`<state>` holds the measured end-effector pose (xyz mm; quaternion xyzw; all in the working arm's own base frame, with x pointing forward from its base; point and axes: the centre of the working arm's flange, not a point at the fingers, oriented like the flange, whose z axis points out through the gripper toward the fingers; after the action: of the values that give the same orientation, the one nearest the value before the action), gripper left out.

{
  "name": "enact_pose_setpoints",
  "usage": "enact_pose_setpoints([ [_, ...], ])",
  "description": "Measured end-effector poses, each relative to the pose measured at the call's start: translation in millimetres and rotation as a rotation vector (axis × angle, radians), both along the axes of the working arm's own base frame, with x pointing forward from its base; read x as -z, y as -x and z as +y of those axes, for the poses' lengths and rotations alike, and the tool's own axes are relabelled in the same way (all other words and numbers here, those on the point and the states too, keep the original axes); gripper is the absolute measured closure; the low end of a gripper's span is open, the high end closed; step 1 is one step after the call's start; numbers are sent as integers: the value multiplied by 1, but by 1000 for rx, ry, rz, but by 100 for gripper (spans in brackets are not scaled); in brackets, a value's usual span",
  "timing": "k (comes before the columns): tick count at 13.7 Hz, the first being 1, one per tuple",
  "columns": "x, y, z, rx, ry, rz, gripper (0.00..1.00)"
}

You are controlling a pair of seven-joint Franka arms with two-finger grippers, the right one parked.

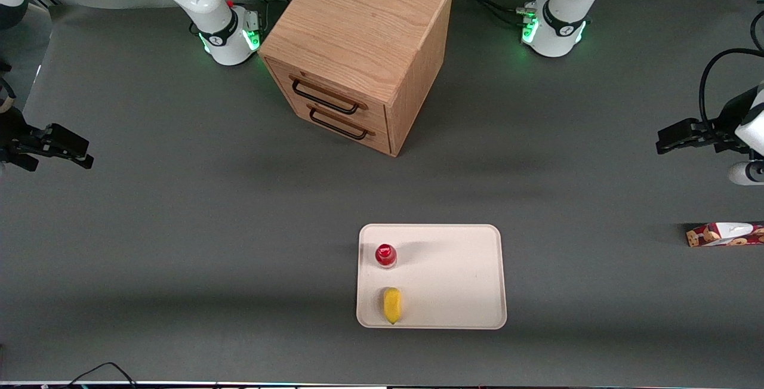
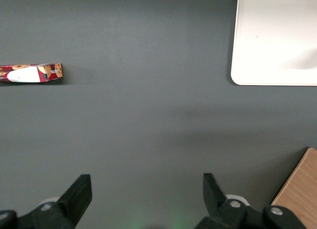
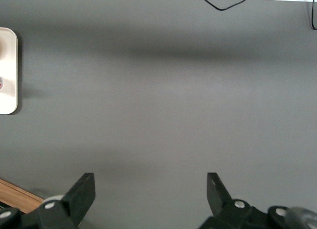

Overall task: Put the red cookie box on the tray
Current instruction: 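Move the left gripper down over the red plaid cookie box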

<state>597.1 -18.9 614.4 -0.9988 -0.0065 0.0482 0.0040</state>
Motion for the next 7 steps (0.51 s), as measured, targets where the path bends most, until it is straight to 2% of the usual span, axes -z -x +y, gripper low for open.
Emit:
enact_pose_setpoints([
  [4, 1, -1, 4, 17, 12, 1, 0],
  [7, 6, -7, 25, 101, 13, -15, 0],
])
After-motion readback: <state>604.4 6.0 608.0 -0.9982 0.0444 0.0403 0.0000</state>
